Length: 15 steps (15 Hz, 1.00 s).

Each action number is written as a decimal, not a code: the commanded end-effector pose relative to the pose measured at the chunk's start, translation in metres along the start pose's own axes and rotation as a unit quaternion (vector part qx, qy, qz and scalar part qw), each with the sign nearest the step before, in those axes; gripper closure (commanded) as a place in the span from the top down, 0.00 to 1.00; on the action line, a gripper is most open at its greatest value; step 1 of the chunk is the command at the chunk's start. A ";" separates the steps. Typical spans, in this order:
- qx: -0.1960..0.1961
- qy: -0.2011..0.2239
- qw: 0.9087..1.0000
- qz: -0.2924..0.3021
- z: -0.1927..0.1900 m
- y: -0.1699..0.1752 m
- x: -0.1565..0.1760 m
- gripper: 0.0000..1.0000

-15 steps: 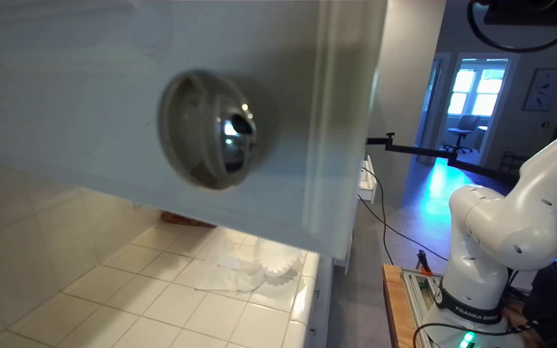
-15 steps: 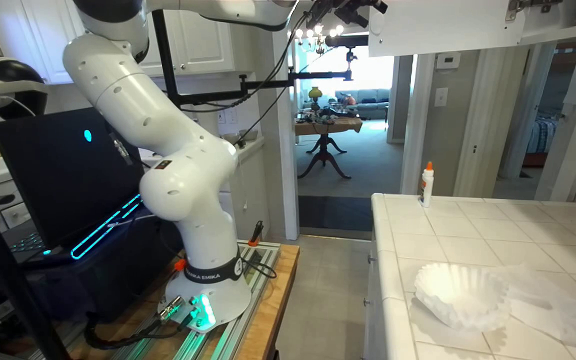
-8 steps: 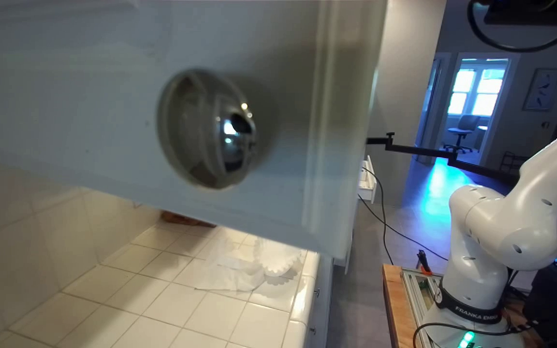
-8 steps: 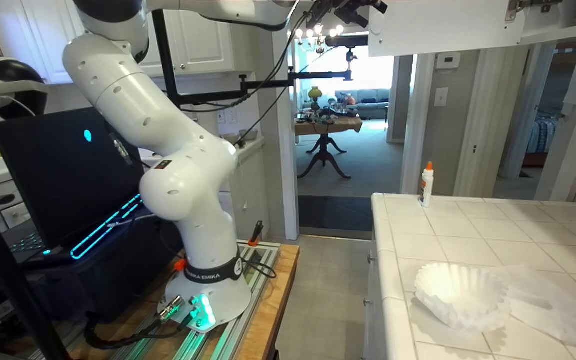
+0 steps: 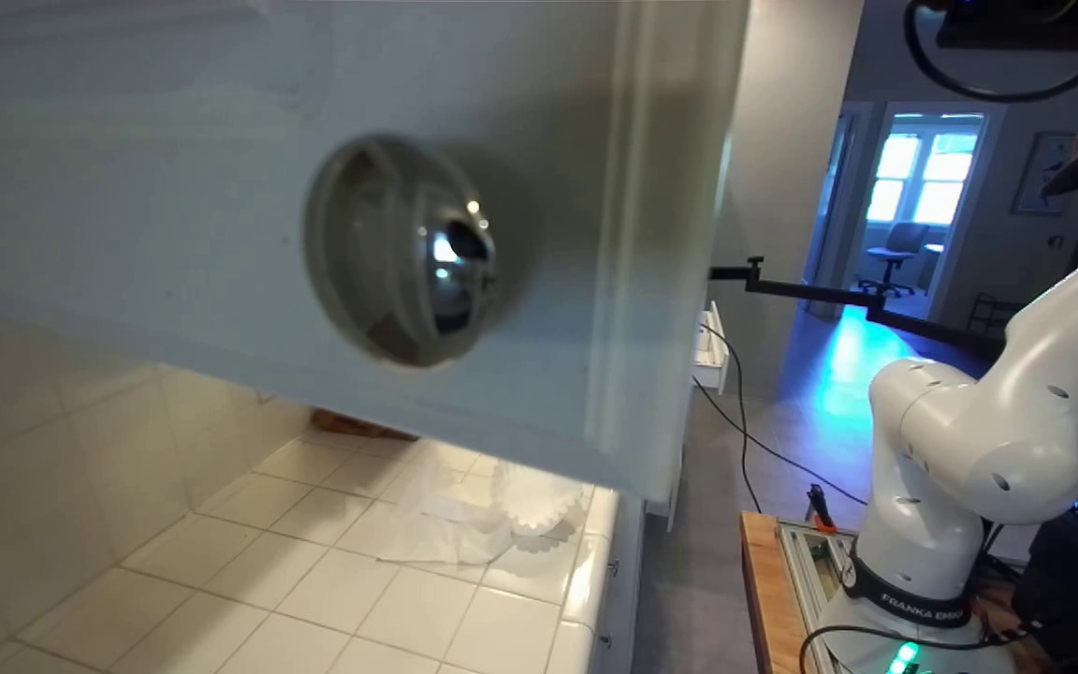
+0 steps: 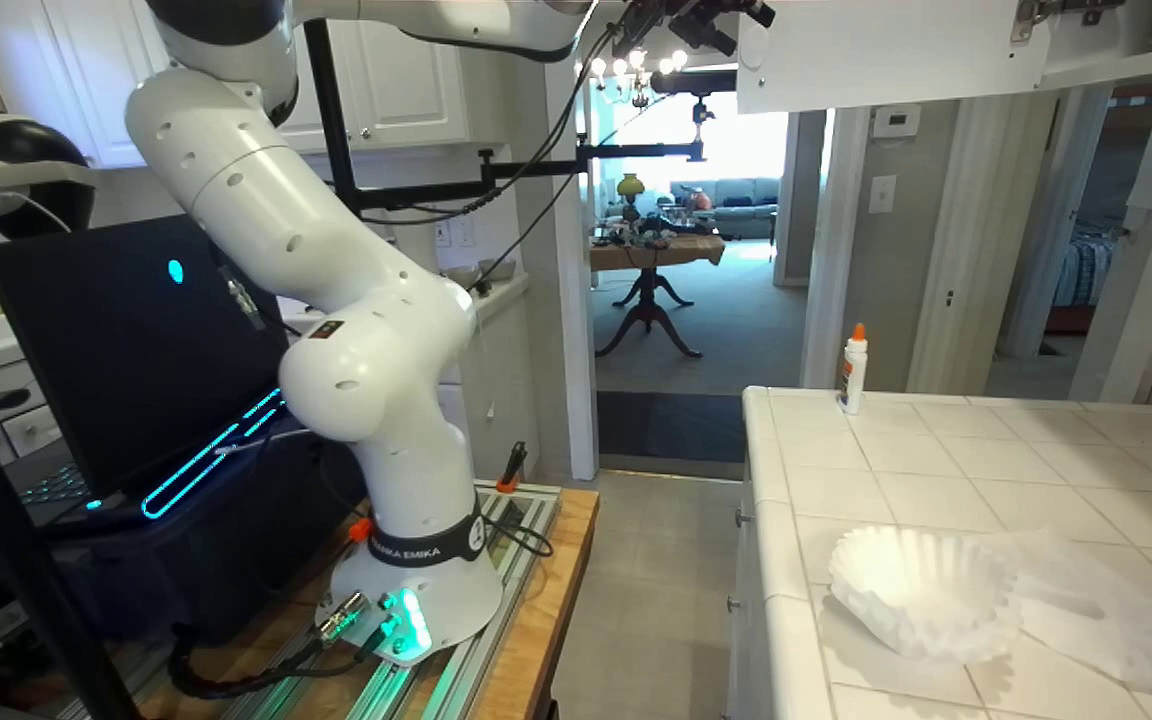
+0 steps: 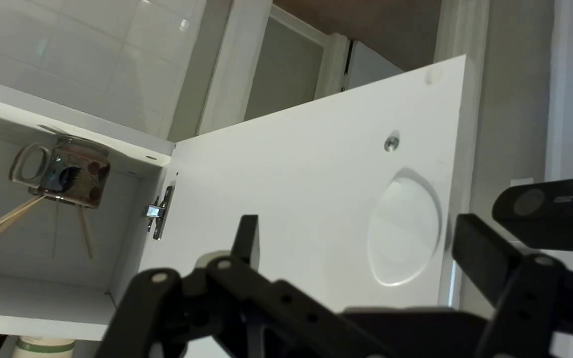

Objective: Close the left door of the upper cabinet.

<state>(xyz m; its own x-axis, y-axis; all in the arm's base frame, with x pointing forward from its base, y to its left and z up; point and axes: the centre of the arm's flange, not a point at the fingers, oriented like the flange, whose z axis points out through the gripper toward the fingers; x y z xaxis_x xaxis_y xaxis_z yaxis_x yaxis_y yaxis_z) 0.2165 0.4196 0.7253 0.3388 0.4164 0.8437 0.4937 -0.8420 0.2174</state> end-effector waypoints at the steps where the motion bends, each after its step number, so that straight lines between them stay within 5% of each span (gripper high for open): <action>1: 0.010 -0.001 1.000 0.001 -0.002 -0.001 -0.003 1.00; 10: 0.027 0.032 0.999 0.012 0.001 -0.017 -0.002 1.00; 15: 0.035 0.089 0.995 0.041 -0.002 -0.029 0.000 1.00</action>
<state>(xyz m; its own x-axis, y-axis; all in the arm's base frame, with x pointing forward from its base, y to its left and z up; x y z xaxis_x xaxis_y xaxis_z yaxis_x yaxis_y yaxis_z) 0.2014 0.4364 0.7267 0.2778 0.3393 0.8987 0.5430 -0.8272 0.1444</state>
